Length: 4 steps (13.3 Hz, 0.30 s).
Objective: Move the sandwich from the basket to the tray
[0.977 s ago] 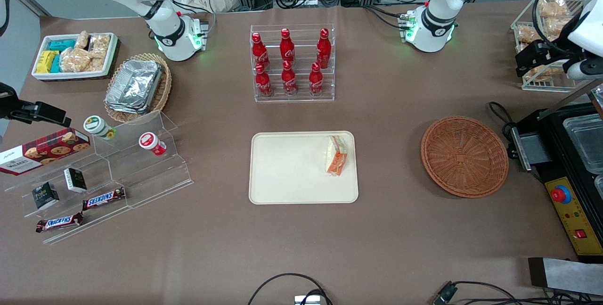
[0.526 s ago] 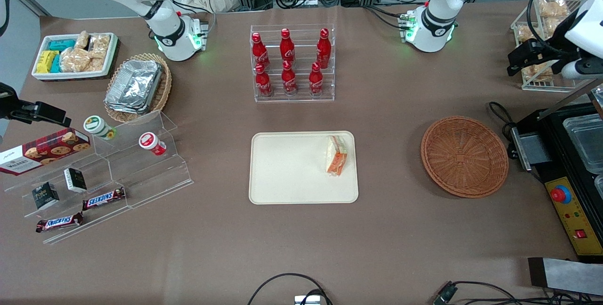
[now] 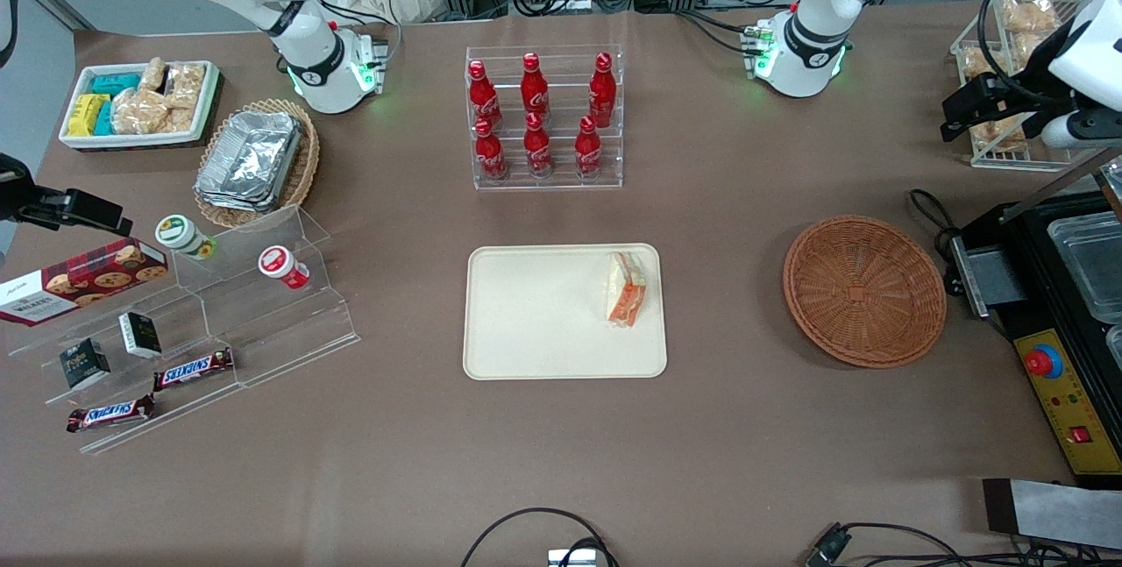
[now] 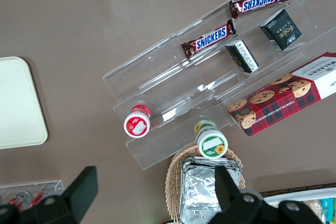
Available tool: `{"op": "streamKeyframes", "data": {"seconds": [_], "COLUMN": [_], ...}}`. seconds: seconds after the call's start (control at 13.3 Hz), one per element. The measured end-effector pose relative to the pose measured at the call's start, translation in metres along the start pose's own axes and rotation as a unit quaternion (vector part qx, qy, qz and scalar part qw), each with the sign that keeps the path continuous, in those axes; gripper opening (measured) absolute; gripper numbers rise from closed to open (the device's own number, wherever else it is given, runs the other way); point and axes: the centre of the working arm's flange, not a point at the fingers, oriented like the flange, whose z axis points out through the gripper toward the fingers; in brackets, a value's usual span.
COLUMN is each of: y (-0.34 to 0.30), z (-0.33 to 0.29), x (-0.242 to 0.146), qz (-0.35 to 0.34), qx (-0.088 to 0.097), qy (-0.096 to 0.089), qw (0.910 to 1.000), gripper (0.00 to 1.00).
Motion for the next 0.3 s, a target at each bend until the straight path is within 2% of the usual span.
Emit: {"op": "streamKeyframes", "data": {"seconds": [0.3], "y": [0.0004], "z": [0.0050], "x": [0.0017], "qz": [0.000], "qx": [0.000], "qy": [-0.009], "qw": [1.0000], "gripper": [1.00]}}
